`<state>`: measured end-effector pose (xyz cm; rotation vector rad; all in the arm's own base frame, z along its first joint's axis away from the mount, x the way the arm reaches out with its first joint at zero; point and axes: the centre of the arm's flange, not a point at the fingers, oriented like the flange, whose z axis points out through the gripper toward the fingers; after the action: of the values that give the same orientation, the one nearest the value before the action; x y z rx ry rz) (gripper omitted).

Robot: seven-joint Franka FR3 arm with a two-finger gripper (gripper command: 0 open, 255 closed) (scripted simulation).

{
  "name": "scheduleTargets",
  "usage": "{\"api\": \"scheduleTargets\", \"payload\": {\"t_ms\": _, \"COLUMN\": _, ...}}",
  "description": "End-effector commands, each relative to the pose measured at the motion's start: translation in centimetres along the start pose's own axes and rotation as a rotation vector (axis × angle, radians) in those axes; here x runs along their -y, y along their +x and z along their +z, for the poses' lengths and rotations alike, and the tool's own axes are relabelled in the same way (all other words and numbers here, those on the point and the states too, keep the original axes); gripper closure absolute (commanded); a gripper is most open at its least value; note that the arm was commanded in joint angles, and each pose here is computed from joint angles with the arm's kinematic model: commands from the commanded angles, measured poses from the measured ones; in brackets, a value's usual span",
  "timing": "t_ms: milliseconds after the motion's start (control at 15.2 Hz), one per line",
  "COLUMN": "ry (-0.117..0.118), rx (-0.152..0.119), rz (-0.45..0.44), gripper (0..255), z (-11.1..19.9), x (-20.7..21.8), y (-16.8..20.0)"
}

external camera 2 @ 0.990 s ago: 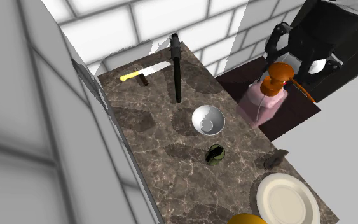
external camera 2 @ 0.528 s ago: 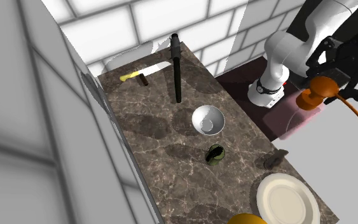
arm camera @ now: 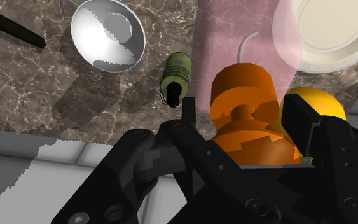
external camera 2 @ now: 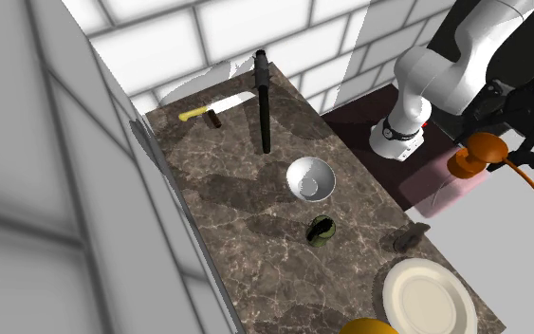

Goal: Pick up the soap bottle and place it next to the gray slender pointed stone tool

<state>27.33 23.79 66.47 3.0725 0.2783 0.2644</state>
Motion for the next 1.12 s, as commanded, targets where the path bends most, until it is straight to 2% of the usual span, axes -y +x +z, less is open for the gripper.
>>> {"api": "scheduleTargets", "payload": {"t_ms": 0, "ry": 0.000, "rx": 0.000, "rz": 0.000, "gripper": 255, "z": 1.1, "x": 0.1, "y": -0.2}}
{"api": "scheduleTargets", "payload": {"t_ms": 1056, "ry": 0.000, "rx": 0.000, "rz": 0.000, "gripper": 255, "z": 9.4, "x": 0.6, "y": -1.6}}
